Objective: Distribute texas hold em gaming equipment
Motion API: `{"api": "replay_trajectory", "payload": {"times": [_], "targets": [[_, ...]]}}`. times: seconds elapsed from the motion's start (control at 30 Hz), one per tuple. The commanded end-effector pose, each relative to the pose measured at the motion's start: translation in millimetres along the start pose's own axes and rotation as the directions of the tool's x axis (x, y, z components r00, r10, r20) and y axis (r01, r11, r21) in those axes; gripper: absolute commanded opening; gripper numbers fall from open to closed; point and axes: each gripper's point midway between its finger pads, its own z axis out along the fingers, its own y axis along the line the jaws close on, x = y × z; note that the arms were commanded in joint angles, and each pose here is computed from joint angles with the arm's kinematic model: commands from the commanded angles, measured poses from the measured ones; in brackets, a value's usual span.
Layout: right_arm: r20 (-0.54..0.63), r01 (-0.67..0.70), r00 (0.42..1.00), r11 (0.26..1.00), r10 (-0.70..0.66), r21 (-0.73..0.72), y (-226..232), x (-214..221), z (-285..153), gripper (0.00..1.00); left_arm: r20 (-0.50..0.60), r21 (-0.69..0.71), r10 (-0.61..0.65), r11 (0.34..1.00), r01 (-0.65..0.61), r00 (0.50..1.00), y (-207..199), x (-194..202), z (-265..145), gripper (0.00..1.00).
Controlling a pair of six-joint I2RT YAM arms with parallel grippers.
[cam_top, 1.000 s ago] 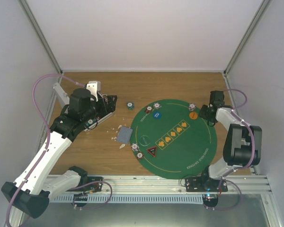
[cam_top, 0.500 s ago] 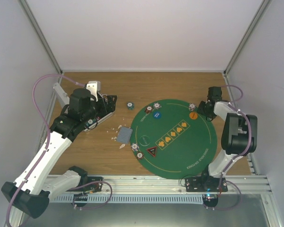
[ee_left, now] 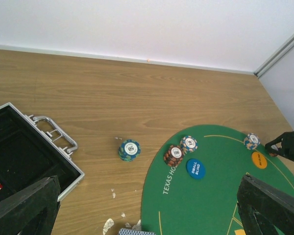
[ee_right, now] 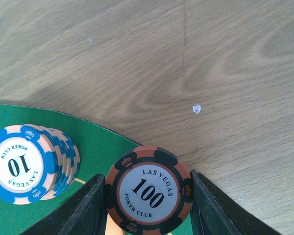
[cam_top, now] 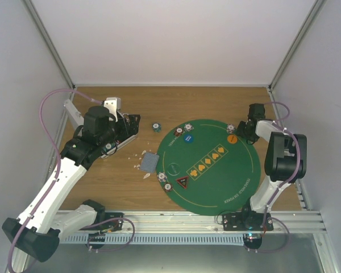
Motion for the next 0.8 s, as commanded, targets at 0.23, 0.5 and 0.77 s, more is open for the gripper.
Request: {"api": "replay_trajectory", "payload": {"times": [0.23,0.5,0.77], "targets": [[0.027,0.005,1.0,1.0,-0.004,-0.007,0.8,-11.5,-2.8,0.53,0.048,-0.002,-0.001,1.0,0.002,0.999,-0.2,-14.8,-3.8,0.99],[0.124,0.014,0.992,0.999,-0.009,-0.041,8.8,-30.8,-42.5,0.57,0.051,-0.009,-0.001,1.0,0.002,0.999,1.6,-15.5,-5.2,0.99],[0.169,0.269,0.956,0.944,-0.238,-0.193,119.7,-24.5,-82.8,0.67,0.058,-0.012,-0.003,1.0,0.003,0.998,2.4,-17.8,-4.4,0.99]]}}
